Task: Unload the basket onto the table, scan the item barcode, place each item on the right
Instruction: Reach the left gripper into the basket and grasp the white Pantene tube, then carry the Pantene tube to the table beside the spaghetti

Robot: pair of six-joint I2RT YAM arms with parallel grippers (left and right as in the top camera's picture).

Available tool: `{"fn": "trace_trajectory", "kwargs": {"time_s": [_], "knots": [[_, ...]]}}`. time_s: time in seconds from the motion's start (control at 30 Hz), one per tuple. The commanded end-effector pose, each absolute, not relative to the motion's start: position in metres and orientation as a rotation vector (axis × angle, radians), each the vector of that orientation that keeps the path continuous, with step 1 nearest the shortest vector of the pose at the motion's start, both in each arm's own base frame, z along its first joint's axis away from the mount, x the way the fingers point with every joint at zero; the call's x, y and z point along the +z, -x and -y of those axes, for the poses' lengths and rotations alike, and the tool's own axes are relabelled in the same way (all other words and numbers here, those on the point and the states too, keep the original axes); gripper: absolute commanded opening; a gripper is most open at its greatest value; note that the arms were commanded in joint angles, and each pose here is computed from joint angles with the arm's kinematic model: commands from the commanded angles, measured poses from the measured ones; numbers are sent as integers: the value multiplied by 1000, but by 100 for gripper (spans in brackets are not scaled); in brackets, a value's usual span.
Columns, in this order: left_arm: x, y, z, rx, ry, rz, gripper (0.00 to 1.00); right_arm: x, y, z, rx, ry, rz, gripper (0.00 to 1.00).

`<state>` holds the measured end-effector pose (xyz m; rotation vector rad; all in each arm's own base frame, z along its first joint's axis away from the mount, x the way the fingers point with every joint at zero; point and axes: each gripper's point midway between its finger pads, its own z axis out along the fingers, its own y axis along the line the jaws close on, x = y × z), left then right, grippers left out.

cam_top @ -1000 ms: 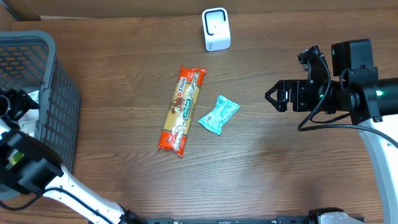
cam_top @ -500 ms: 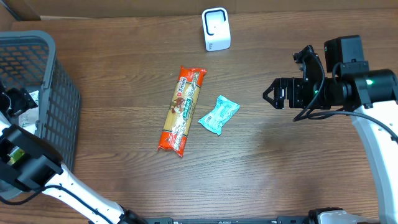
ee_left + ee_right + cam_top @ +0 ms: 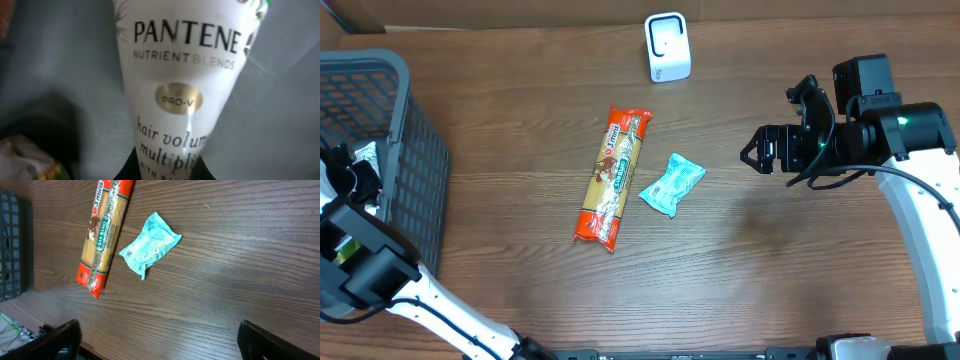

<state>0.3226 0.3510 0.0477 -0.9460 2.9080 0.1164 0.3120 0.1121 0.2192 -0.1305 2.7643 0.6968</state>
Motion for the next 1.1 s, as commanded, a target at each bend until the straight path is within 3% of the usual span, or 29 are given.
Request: {"fn": "trace_trajectory", "kwargs": {"time_s": [0.0,0.13,0.33,0.5,0.6,0.8,1.07], "knots": [[75,-338,-352,64,1031,-2815,4,227,-314,-115,702,154,-2736,100],[143,-365,-349,16,1016,-2657,4,228,-317,-115,701,157,-2725,100],[298,-393,-311,-68,840,-2320,4,228,-316,-115,701,156,-2729,100],[431,-376,-240,-147,606,-2054,4,227,-314,-115,702,153,-2739,100],[477,-354,-197,-145,497,-1982,4,227,-312,-115,703,151,-2746,100],[497,-325,-105,-234,346,-2024,4,226,-310,-115,704,149,-2755,100],[410,-348,-29,-295,222,-2399,4,226,-310,-114,704,148,-2758,100]]}}
